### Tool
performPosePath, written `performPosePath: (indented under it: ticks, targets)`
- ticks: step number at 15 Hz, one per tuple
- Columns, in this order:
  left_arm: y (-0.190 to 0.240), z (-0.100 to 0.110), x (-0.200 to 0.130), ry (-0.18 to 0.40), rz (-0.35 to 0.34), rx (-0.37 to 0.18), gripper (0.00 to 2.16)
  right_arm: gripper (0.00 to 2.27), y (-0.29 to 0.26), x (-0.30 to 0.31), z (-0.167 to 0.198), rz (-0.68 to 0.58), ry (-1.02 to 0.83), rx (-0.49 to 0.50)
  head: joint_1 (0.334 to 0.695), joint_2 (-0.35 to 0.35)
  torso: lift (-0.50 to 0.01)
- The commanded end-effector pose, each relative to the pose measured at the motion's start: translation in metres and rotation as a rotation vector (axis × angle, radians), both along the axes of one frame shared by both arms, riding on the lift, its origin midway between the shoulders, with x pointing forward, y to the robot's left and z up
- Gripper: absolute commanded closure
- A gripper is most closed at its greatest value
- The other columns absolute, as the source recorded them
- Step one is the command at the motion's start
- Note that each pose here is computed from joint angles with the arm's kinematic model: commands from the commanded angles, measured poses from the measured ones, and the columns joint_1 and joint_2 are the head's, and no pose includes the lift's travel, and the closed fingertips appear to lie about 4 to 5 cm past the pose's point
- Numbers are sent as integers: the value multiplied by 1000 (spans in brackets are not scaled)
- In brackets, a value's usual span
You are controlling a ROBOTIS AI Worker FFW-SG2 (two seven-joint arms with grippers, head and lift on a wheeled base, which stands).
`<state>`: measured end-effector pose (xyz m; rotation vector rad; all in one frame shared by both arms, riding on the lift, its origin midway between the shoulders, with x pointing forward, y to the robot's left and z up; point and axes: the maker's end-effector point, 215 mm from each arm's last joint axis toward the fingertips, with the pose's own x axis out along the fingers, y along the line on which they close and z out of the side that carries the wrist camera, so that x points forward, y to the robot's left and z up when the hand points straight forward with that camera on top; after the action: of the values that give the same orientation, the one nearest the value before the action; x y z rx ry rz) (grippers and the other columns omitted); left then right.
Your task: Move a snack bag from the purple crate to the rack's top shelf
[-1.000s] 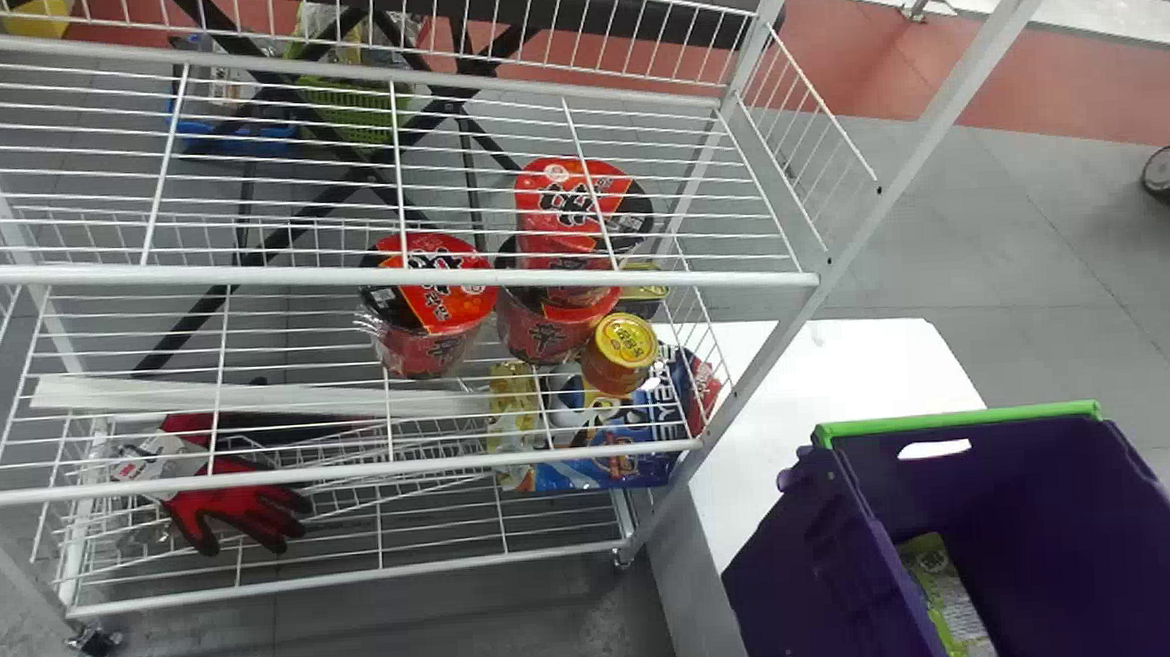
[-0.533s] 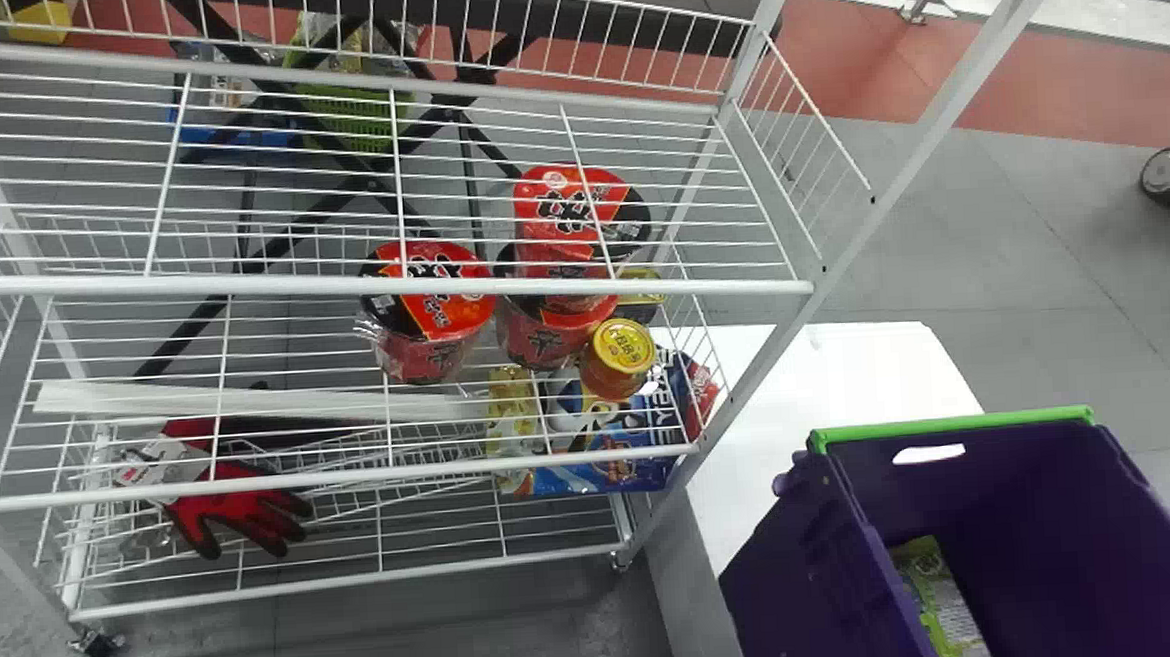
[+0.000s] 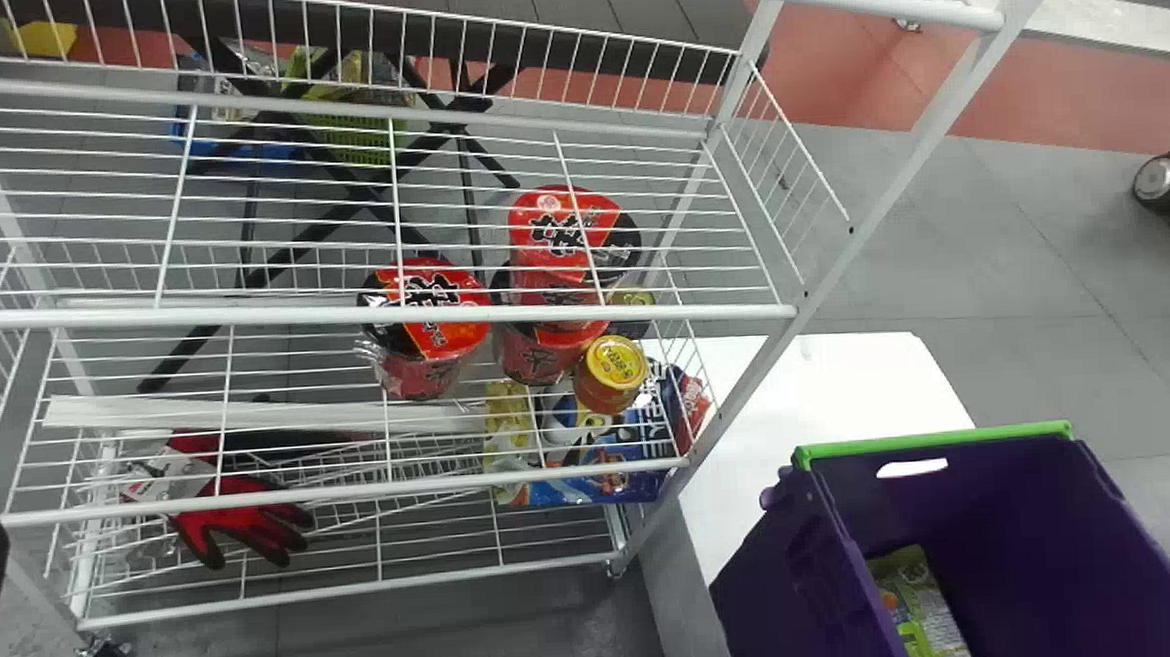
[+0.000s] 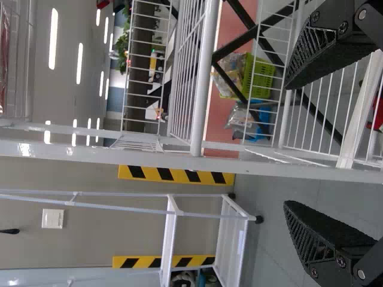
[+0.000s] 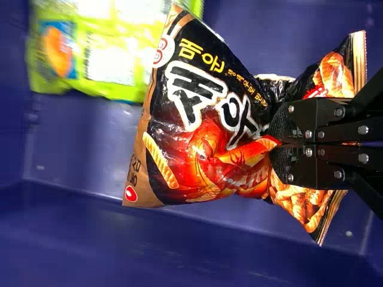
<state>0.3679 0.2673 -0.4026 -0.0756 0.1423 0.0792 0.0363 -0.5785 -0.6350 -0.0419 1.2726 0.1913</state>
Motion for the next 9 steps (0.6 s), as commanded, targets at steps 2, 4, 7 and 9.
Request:
performPosePath:
  ticks: [2, 4, 7, 9]
  targets:
    - [-3, 1, -5, 8, 1, 3, 134, 1652, 1, 22, 4, 3, -28, 1, 695, -350, -395]
    - [-3, 3, -5, 5, 2, 5, 134, 1652, 3, 27, 6, -3, -27, 5, 695, -350, -387]
    - [-4, 11, -4, -7, 3, 6, 134, 1649, 4, 32, 9, -11, -26, 13, 695, -350, -376]
    - [-5, 14, -4, -10, 2, 9, 134, 1652, 1, 35, 13, -15, -32, 9, 695, -350, -367]
